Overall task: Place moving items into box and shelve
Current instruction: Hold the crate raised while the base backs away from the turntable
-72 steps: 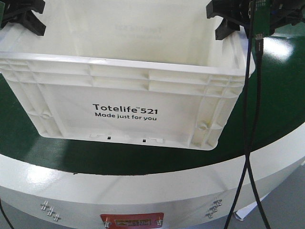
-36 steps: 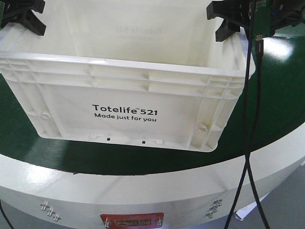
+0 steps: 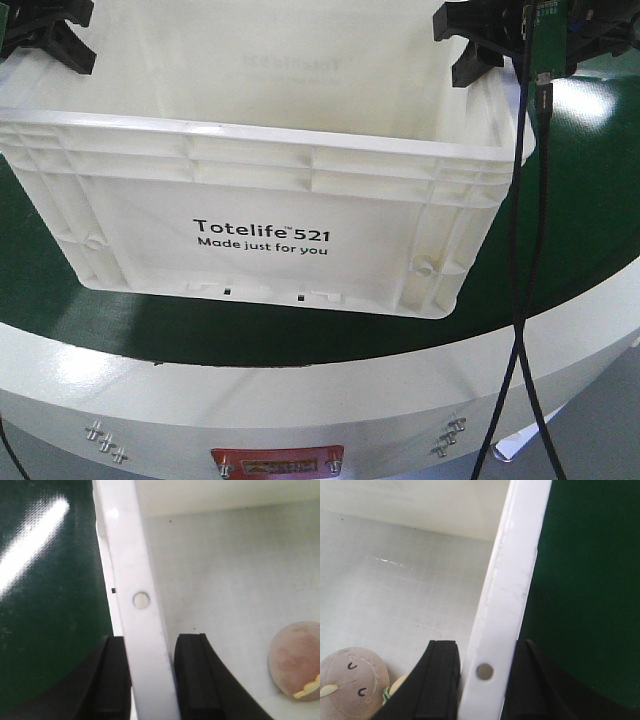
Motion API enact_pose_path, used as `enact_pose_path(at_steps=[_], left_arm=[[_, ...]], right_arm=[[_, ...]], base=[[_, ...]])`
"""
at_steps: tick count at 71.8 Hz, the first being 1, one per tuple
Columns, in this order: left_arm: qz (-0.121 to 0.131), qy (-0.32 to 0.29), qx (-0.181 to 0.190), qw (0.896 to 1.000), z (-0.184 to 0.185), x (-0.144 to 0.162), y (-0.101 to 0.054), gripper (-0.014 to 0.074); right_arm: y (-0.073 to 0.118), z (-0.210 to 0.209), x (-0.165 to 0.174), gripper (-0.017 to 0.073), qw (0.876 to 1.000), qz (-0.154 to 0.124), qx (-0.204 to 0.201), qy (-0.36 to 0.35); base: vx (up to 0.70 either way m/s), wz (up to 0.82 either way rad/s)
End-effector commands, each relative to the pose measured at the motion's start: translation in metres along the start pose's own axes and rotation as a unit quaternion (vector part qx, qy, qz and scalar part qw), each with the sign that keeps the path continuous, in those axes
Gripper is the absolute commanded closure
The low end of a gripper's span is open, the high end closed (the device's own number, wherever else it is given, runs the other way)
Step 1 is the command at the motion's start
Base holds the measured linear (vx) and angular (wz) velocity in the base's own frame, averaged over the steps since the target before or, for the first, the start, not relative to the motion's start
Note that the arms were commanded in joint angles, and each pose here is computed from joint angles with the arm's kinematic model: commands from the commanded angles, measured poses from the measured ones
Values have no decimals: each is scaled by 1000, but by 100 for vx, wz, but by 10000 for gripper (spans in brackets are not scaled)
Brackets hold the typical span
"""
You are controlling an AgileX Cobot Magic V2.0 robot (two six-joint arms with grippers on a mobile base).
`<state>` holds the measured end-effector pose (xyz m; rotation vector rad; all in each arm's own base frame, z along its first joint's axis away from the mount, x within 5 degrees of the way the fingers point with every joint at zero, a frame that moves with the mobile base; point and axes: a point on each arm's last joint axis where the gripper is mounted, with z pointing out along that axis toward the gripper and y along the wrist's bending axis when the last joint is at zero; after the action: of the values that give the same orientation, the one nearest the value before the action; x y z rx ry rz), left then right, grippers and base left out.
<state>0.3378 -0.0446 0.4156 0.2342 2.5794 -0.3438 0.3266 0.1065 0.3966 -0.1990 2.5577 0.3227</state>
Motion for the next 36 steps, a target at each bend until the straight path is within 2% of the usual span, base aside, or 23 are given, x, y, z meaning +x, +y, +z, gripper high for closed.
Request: enact_pose_path(at_steps=[1,36], left_arm=[[7,-106,62,992,-38,-10,-25,610],[7,-106,62,992,-38,-10,-25,610]], right_arm=[[17,-39,-10,571,993,-9,-64,-100],[17,-39,-10,571,993,-9,-64,-100]], base=[[0,0],[-3,0]])
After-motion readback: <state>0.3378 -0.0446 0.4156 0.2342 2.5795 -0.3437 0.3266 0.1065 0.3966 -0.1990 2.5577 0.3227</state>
